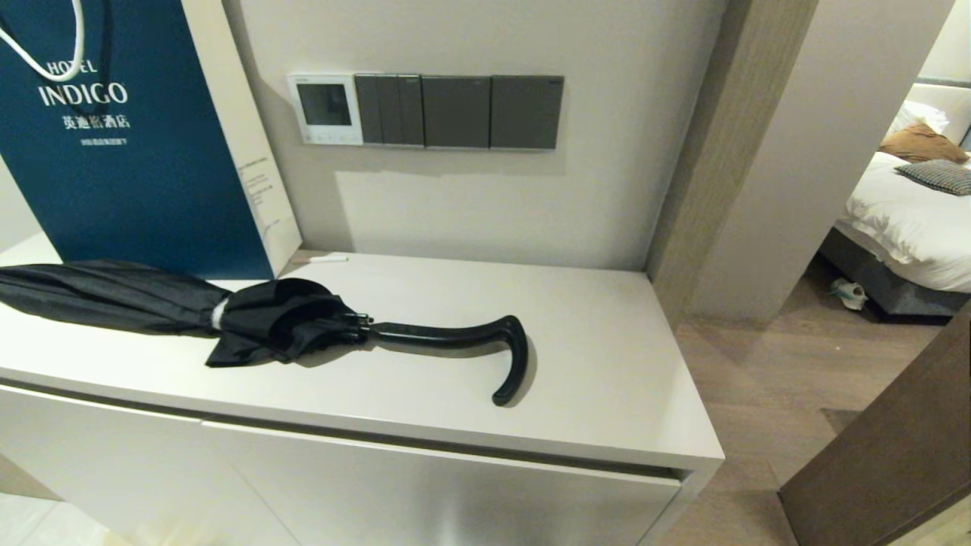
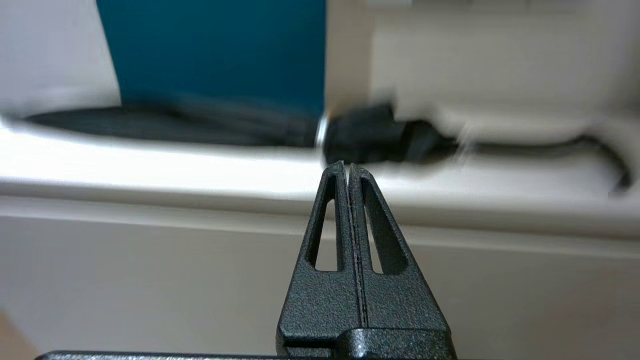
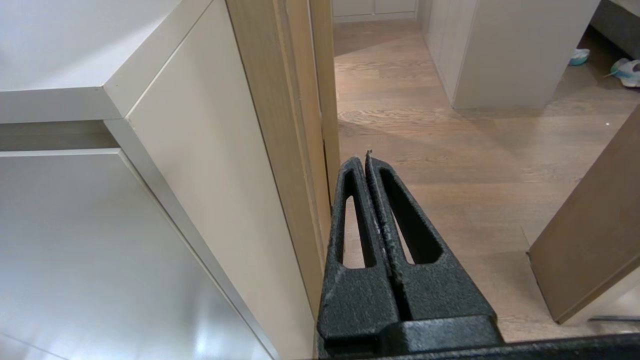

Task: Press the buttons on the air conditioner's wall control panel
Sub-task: Turn on the central air conditioner

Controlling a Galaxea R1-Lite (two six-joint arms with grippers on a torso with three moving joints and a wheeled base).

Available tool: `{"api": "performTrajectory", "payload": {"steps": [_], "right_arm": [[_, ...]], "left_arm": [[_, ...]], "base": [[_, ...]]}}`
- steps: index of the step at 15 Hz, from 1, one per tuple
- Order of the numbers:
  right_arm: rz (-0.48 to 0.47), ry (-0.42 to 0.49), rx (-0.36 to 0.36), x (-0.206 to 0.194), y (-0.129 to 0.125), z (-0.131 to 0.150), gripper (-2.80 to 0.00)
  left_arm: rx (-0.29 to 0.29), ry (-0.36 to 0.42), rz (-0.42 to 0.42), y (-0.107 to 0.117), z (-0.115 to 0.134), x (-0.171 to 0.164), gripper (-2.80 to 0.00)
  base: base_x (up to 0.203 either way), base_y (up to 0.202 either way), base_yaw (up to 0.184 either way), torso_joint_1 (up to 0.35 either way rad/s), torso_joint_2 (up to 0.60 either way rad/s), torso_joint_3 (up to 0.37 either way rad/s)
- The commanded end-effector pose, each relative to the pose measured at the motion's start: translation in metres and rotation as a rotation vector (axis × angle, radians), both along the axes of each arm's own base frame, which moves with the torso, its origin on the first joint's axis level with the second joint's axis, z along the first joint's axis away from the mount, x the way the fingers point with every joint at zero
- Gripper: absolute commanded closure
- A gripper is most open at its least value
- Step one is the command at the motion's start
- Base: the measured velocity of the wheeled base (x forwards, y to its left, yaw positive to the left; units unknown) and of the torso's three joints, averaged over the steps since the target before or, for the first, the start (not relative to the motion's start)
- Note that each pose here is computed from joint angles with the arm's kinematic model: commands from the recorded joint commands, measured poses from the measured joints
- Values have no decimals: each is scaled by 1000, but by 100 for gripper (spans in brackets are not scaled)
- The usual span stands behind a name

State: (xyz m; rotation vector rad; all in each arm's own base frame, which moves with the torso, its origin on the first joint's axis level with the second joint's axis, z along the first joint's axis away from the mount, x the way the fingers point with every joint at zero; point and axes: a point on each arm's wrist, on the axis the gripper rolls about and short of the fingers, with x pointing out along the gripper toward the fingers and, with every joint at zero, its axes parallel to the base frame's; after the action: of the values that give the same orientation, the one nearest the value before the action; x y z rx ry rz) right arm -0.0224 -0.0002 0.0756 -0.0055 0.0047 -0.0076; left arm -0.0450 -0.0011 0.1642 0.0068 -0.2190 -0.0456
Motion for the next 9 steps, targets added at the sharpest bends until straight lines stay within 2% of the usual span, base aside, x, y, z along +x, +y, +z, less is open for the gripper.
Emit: {"api": "performTrajectory", "payload": {"steps": [1, 2, 4, 7, 9], "right_arm": [[0, 3, -1, 0, 0, 0, 0], [0, 3, -1, 0, 0, 0, 0], [0, 3, -1, 0, 0, 0, 0], [0, 3, -1, 0, 0, 0, 0], [0, 3, -1, 0, 0, 0, 0]], "left_arm": [[2, 30, -10, 0, 45, 12, 0], [4, 33, -20, 0, 64, 17, 0], [8, 29, -41, -1, 85, 23, 0], [10, 79, -71, -2, 118, 59, 0], [12, 66, -81, -2, 124, 61, 0]], "base": [[0, 0, 0, 0, 0, 0], [0, 0, 0, 0, 0, 0], [0, 0, 0, 0, 0, 0], [0, 0, 0, 0, 0, 0], [0, 0, 0, 0, 0, 0]]}}
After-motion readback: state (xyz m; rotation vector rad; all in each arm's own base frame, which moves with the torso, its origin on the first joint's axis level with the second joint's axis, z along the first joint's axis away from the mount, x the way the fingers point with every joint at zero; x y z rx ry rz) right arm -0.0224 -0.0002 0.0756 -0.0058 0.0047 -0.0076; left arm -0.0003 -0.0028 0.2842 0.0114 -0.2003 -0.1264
